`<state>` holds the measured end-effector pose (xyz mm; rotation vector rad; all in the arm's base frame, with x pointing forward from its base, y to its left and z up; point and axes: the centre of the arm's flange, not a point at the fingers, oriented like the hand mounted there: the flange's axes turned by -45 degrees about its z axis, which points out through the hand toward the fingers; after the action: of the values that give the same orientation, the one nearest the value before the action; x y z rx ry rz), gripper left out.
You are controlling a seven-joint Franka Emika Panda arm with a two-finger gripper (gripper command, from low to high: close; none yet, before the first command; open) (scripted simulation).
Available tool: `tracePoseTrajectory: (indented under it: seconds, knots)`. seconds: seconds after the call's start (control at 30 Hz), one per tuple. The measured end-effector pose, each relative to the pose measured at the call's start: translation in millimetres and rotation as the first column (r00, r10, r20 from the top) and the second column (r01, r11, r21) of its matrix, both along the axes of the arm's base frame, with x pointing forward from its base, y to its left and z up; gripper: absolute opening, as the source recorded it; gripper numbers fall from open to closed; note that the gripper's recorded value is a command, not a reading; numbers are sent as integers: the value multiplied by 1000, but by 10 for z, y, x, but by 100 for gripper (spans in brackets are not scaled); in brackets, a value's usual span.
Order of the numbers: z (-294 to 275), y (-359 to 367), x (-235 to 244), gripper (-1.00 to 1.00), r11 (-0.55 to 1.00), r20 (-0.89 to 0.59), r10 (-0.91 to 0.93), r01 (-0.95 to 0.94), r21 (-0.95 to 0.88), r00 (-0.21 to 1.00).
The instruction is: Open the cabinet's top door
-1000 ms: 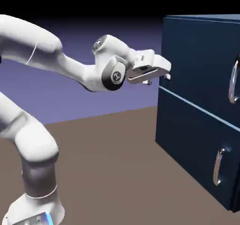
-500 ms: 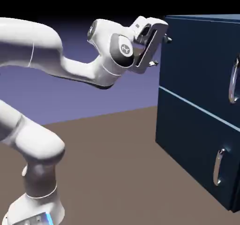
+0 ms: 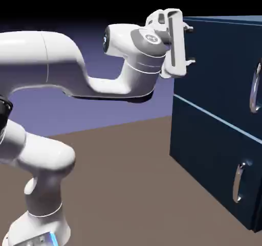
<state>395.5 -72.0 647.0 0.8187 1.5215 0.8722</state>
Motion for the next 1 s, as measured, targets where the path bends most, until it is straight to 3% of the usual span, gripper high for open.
tracePoseTrajectory:
  seconds: [0.33,0.67,0.8,1.0]
  knots:
    - [-307,-561,288,100,904,98,22,22,-427,995]
    - [-911,-1124,704,100,620,123,53,64,-782,991]
    - [-1179,-1305,861,100,485,114,66,68,-872,991]
    - [-1179,-1287,1354,100,485,114,66,68,-872,991]
